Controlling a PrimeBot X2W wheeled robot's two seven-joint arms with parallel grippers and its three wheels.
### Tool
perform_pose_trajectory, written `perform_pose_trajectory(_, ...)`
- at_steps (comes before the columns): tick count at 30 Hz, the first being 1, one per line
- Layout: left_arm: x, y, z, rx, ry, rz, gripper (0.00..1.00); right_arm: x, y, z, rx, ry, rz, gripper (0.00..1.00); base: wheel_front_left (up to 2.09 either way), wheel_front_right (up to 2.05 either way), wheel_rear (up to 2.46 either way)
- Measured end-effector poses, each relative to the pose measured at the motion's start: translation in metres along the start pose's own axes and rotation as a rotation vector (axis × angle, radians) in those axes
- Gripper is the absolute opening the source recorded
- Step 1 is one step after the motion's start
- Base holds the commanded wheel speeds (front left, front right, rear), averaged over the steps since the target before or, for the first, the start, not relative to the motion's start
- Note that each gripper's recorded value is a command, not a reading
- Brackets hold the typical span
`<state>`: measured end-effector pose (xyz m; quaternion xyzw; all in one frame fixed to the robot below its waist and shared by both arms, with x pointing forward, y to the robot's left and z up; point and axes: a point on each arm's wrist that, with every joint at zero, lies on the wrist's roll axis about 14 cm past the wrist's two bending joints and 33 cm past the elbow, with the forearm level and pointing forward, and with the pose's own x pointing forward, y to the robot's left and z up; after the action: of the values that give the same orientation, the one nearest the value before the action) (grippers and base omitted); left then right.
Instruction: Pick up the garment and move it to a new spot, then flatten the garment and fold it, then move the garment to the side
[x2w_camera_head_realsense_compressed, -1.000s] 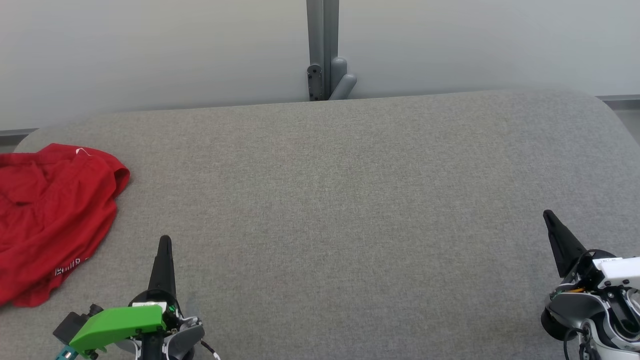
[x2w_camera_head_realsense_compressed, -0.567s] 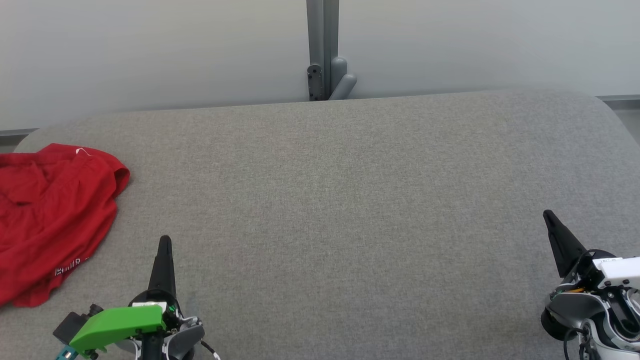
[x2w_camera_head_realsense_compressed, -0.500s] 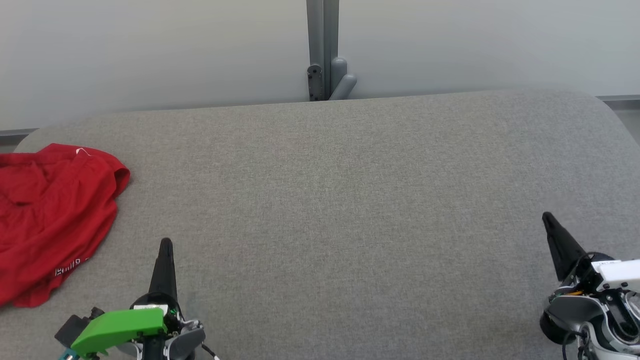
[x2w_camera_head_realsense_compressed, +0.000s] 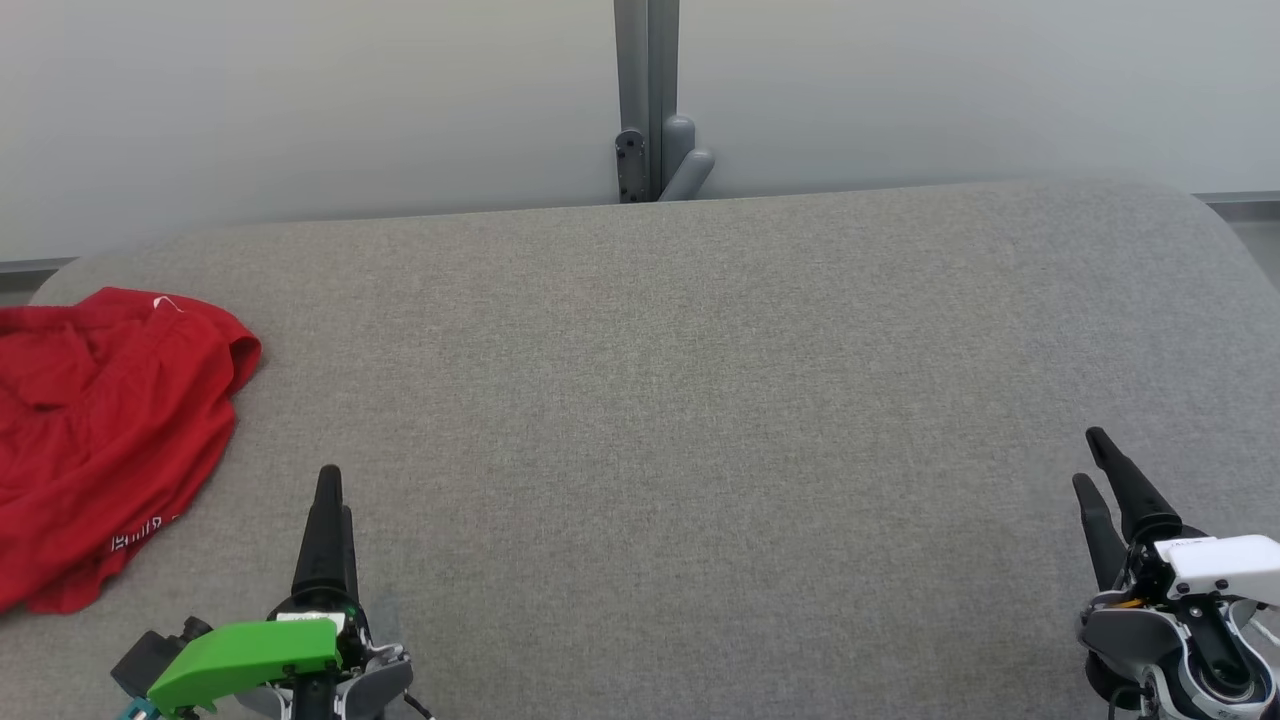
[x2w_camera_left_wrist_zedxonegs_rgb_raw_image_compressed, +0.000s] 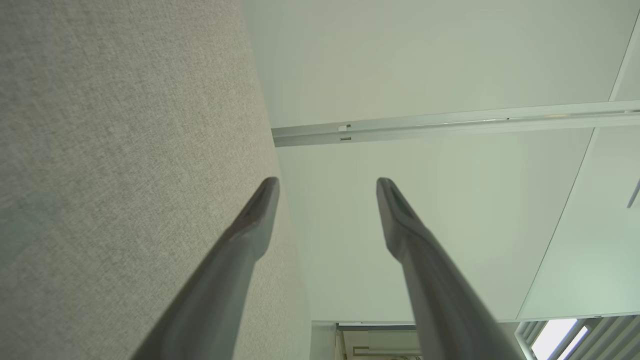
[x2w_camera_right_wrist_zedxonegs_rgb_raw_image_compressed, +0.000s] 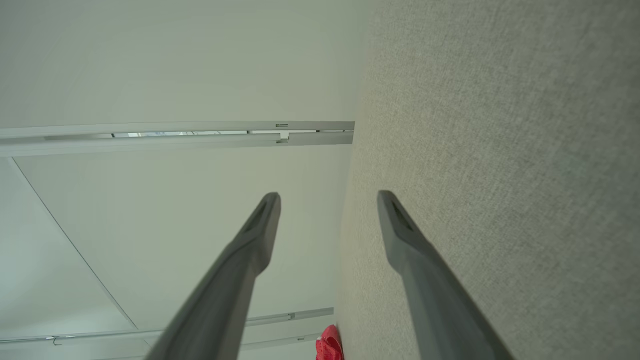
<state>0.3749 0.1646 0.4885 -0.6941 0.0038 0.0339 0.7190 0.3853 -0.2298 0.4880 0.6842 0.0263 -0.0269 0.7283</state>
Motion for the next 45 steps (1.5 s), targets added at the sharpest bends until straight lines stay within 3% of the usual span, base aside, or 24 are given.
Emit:
perform_pose_trajectory(5,0.003,-0.01,0.002,0.088,-0.002,-0.036,1.0,0.001,0.008,0.006,-0.135,-0.02,0.005,1.0,0.0,0.0,0.0)
perform_pose_trajectory(24,0.008,-0.059,-0.01,0.582,0.02,-0.238,1.0,0.005,0.043,0.003,-0.667,-0.055,0.07,1.0,0.0,0.0,0.0)
perform_pose_trajectory(32,0.007,-0.063,-0.014,0.765,0.027,-0.272,1.0,0.004,0.047,-0.004,-0.81,-0.06,0.088,1.0,0.0,0.0,0.0)
perform_pose_trajectory(45,0.004,-0.066,-0.019,0.963,0.025,-0.306,1.0,0.001,0.052,-0.011,-1.005,-0.077,0.116,1.0,0.0,0.0,0.0)
